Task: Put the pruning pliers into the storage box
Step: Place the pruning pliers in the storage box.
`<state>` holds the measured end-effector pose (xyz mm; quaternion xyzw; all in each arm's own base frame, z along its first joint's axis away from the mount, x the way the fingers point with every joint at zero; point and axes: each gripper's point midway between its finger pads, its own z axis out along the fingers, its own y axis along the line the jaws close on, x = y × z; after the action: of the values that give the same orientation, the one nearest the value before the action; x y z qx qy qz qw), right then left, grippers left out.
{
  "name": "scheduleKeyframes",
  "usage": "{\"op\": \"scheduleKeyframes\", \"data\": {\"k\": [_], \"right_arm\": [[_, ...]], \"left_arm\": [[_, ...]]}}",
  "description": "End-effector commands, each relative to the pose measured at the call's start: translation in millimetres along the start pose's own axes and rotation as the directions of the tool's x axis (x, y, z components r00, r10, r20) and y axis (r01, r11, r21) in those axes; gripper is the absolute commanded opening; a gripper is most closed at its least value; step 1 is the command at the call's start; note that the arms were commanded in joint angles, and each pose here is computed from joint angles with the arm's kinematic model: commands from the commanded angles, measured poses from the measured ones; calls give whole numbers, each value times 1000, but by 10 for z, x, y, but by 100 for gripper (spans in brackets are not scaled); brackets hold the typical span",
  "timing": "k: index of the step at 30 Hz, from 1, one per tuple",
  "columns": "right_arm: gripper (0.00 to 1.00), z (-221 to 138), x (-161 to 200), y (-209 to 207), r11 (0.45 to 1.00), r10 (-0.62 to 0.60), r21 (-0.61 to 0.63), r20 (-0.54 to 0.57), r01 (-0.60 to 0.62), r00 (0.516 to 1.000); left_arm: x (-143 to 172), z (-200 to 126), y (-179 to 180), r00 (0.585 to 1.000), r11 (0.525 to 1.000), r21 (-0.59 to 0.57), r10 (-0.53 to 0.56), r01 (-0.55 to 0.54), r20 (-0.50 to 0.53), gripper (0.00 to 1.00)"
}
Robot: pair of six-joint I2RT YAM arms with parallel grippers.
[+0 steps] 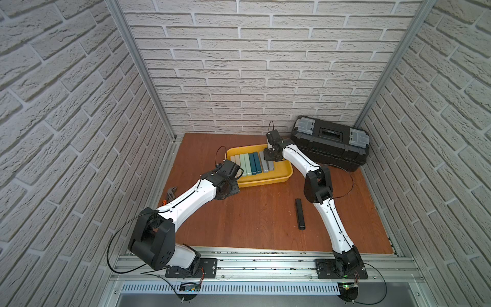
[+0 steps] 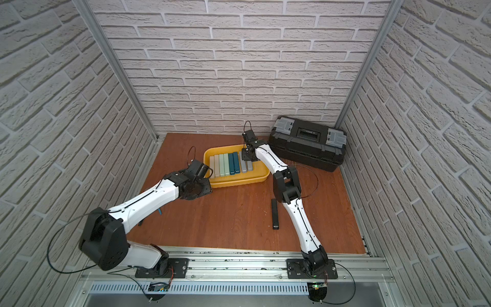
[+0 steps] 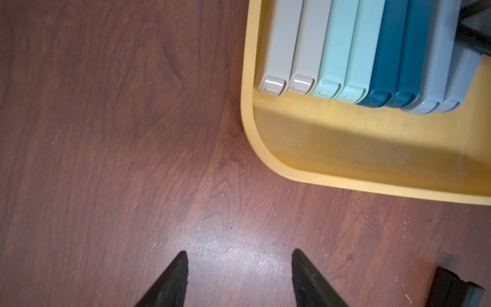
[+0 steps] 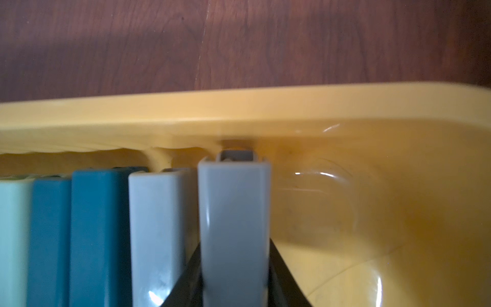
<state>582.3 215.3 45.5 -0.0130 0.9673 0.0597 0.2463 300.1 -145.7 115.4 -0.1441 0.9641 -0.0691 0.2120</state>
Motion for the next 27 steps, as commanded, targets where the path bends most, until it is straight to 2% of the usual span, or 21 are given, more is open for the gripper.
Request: {"op": "scheduleKeyframes", "data": {"k": [1, 11, 21, 27], "right_arm": [[38, -102, -95, 23, 1000, 13, -13, 31, -13, 999], [41, -563, -264, 61, 1000, 0, -25, 72, 2, 997], [41, -1433, -437, 12, 999, -37, 0, 165, 37, 986], [41, -1906, -142, -120, 999, -34, 42, 158, 28, 987]], "left_arm": [[-69, -57, -48, 1000, 1000, 19, -1, 1, 21, 62], [-92, -113, -63, 999, 999, 42, 10, -11, 40, 62], [-138, -293, -74, 995, 995, 97, 13, -22, 97, 62], [-139, -381, -63, 992, 991, 125, 25, -41, 127, 63]]}}
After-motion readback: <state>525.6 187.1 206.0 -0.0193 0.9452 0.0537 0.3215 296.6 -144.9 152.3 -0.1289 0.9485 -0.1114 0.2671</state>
